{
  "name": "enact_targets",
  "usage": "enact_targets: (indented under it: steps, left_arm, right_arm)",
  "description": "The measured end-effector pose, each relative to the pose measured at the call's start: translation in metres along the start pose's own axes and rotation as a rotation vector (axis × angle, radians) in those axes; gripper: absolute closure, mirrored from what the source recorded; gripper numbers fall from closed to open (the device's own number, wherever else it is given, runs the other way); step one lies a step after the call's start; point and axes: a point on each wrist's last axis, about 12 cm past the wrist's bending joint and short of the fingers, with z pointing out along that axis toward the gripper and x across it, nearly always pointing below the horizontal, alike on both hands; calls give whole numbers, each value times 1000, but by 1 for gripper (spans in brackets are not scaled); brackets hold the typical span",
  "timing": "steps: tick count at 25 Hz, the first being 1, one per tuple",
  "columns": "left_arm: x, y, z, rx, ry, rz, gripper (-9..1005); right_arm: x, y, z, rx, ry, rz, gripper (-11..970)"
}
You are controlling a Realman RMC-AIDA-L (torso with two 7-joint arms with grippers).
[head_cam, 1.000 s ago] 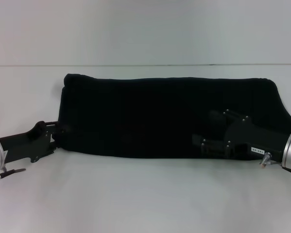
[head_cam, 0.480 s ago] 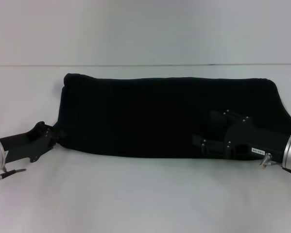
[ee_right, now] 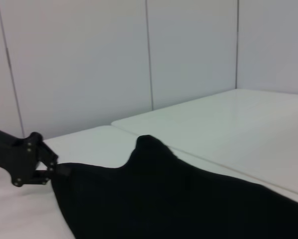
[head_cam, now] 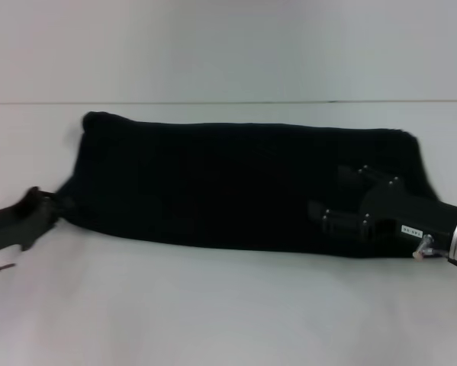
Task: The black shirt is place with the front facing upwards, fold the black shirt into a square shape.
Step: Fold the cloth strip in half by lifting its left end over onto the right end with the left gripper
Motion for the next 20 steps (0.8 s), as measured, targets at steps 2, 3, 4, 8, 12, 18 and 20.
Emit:
enact_targets:
  steps: [2,3,4,8,12,18,20]
  left_arm:
    - [-6,6,-10,2,-43,-15,934]
    - [-9,10,-16,2,-70,-23,934]
    - [-12,14,-23,4,-101,-38,934]
    - [-20,28,-46,22,-200,-86,935]
    - [-23,33,-58,53,-261,-116,935]
    - [-24,20,-53,160,-280,-116,936]
    - [-27,3,-43,230,-263,-97,936]
  right_arm:
    - [-1,-1,-2,13,-13,8,14]
    - [-1,-2,-2,18,-19,12,14]
    - [-1,-3,-3,26,-26,16,14]
    - [-2,-5,-4,47,-40,25,14]
    - [-2,-6,-4,51,-40,27,14]
    - [1,-5,-4,56,-33,41,14]
    - [4,-4,-6,62,-27,47,15]
